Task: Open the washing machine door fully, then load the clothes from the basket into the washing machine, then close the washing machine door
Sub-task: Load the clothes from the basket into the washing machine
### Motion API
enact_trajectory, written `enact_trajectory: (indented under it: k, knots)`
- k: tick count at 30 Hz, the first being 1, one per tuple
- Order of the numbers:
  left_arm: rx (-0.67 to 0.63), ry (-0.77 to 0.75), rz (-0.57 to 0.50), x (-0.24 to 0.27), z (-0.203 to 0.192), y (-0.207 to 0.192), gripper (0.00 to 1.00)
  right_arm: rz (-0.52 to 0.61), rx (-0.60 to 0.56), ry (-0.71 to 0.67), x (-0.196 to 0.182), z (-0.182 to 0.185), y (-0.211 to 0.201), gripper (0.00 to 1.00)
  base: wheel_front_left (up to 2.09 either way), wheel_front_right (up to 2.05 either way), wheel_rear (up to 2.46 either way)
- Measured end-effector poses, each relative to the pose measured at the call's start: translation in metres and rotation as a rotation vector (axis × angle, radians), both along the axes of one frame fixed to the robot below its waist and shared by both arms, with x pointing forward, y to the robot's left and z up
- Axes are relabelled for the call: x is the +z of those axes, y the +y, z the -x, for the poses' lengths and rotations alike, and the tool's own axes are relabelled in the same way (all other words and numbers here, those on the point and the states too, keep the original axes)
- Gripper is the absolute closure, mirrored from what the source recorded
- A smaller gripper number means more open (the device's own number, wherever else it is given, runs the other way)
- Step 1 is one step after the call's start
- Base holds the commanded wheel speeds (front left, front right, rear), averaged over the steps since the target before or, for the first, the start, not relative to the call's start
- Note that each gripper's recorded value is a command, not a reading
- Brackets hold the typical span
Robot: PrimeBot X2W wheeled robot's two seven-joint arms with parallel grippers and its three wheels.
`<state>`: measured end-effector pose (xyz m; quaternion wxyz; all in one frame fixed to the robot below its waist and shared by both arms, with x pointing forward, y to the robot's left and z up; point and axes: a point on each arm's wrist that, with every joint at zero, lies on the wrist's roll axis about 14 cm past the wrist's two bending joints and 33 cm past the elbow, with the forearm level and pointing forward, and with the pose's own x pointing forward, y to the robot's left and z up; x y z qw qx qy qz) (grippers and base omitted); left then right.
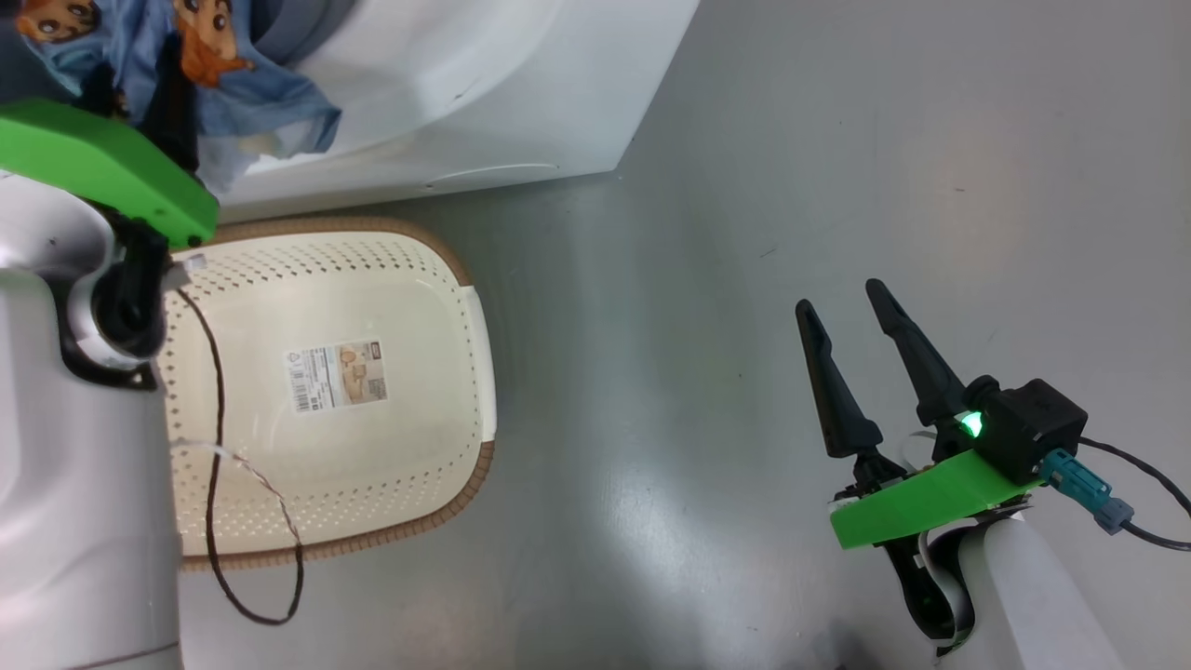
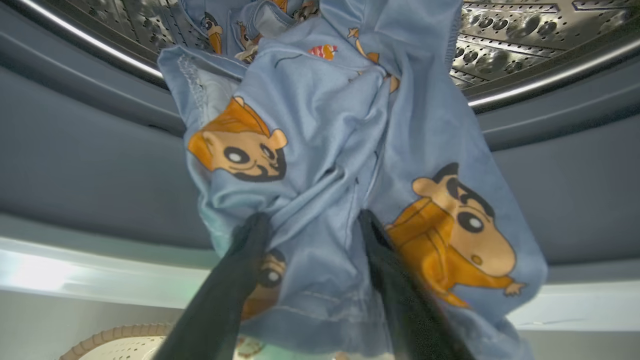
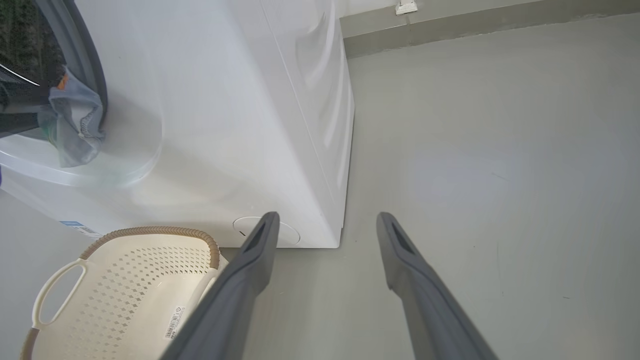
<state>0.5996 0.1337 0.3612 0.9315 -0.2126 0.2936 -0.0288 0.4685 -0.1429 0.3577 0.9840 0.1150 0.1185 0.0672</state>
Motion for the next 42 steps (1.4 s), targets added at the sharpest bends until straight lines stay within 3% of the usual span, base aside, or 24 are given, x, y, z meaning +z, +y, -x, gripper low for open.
enact_trajectory:
  k: [1,2,9,15,23,30,42]
  knots:
    - [-0.008,0.007,-0.008,-0.002,0.0,-0.001,0.82,-0.002,-0.002,0.002,0.0,0.0,-0.001,0.0,0.0,0.0,0.0]
    - [-0.013,0.01,-0.013,-0.004,-0.001,-0.001,1.0,-0.006,-0.005,0.004,-0.001,0.001,-0.001,0.0,0.0,0.0,0.0]
    - [-0.014,-0.034,-0.037,-0.005,-0.01,-0.003,1.0,-0.007,-0.007,0.015,-0.004,0.003,-0.002,0.0,0.0,0.0,0.0]
    - [-0.001,-0.258,-0.167,0.03,-0.042,0.006,1.0,-0.009,-0.009,0.024,-0.008,0.004,-0.002,0.0,0.0,0.0,0.0]
    - [-0.003,-0.45,-0.231,0.068,-0.077,0.009,1.0,-0.025,-0.024,0.043,-0.014,0.006,-0.005,0.0,0.0,0.0,0.0]
    - [-0.015,-0.56,-0.248,0.083,-0.105,0.011,1.0,-0.02,-0.045,0.071,-0.024,0.009,-0.013,0.0,0.0,0.0,0.0]
    - [-0.043,-0.622,-0.233,0.064,-0.14,0.002,1.0,-0.011,-0.068,0.144,-0.055,0.016,-0.022,0.0,0.0,0.0,0.0]
